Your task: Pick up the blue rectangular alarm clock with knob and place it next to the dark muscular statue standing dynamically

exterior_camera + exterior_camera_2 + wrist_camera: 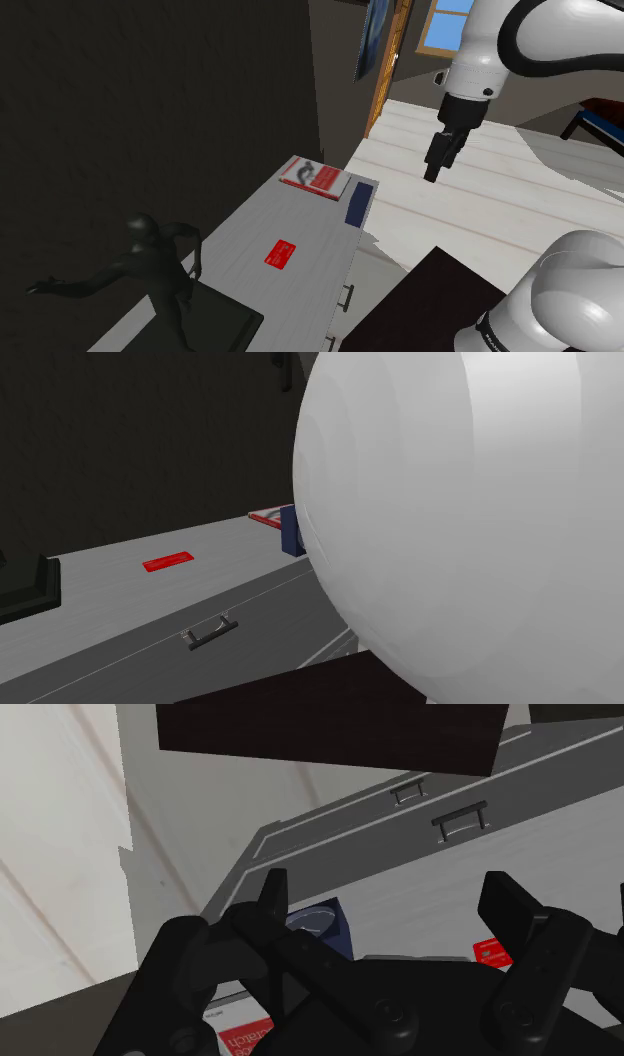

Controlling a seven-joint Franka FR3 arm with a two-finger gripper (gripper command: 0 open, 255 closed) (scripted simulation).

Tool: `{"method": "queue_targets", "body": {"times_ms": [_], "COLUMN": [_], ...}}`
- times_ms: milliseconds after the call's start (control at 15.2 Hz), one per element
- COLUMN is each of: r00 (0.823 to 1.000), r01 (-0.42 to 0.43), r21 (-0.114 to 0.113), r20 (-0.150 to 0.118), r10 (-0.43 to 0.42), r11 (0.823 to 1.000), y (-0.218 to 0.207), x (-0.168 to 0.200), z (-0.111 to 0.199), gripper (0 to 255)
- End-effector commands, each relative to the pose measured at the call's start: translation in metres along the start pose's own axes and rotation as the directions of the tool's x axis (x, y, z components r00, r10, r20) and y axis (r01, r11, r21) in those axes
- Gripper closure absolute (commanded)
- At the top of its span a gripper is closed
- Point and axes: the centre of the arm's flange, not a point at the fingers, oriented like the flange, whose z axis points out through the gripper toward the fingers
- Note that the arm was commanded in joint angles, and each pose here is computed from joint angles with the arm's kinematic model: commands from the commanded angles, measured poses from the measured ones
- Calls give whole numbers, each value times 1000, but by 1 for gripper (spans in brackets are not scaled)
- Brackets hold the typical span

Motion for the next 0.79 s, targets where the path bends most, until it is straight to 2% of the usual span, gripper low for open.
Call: {"method": "queue_targets", "body": {"times_ms": [0, 132, 330, 528, 726], "r00": [1000, 997, 983, 956, 917], "r01": [0, -74, -184, -292, -396], "r21": [0, 1, 4, 9, 14], "r20": [0, -8, -19, -30, -41], "r10": [0, 74, 184, 292, 397], "r11": [1000, 997, 983, 956, 918], "y": [0, -4, -9, -10, -9], "x": [0, 17, 42, 68, 95], "z": [0, 19, 47, 75, 103], "gripper": [0, 0, 0, 0, 0]}}
